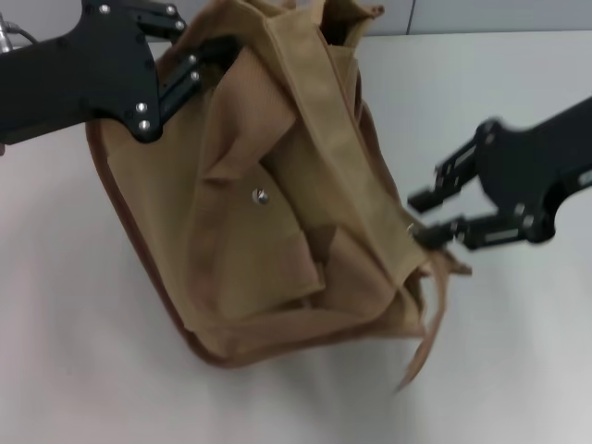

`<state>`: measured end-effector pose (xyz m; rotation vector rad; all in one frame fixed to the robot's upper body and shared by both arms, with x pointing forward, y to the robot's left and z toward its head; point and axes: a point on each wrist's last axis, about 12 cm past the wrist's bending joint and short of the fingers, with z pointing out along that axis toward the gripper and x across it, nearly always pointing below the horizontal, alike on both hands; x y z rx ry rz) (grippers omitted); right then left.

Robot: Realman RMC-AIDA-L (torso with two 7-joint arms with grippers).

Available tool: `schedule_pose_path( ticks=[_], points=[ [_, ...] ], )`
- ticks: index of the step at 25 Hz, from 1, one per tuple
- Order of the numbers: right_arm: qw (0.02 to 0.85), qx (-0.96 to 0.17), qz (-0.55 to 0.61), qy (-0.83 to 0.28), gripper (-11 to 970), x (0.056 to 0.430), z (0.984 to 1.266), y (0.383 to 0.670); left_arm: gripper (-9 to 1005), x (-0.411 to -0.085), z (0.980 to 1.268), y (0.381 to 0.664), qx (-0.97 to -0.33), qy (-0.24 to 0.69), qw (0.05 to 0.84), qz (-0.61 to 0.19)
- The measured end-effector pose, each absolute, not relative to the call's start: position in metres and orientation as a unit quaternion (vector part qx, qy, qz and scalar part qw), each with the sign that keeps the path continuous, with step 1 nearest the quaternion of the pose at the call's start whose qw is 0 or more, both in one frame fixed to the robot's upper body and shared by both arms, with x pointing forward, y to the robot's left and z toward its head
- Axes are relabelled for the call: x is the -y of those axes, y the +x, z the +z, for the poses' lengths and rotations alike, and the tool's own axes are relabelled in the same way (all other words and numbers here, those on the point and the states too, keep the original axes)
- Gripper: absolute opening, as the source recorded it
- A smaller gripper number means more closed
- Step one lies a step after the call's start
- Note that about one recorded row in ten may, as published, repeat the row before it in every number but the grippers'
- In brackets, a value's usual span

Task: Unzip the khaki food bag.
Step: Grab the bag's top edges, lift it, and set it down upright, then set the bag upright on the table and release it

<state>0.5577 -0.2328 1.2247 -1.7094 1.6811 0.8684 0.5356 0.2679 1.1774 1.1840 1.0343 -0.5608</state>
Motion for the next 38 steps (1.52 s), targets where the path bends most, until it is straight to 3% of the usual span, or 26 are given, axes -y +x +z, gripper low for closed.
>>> schedule_pose_path(
  ticks=[9, 16, 24, 29, 38],
  points=[
    [0.397, -0.645, 0.282, -0.589, 489, 0.279, 1.194, 0.55, 76, -0.267, 1.173, 0.538, -0.462, 0.518, 0.675, -0.25],
    [0.463, -0.656, 0.247, -0.543, 760, 0.319, 1.198, 0.544, 75, -0.267, 1.175, 0.539, -0.46, 0.52, 0.675, -0.249],
    [0.437, -0.676, 0.201, -0.559, 829, 0.331, 1.182, 0.544, 70, -0.267, 1.177, 0.54, -0.455, 0.523, 0.677, -0.248],
    [0.429, -0.695, 0.176, -0.55, 803, 0.332, 1.17, 0.552, 70, -0.267, 1.178, 0.54, -0.453, 0.524, 0.678, -0.247],
    [0.427, -0.688, 0.189, -0.555, 756, 0.302, 1.147, 0.574, 70, -0.267, 1.178, 0.54, -0.452, 0.524, 0.678, -0.248]
  ],
)
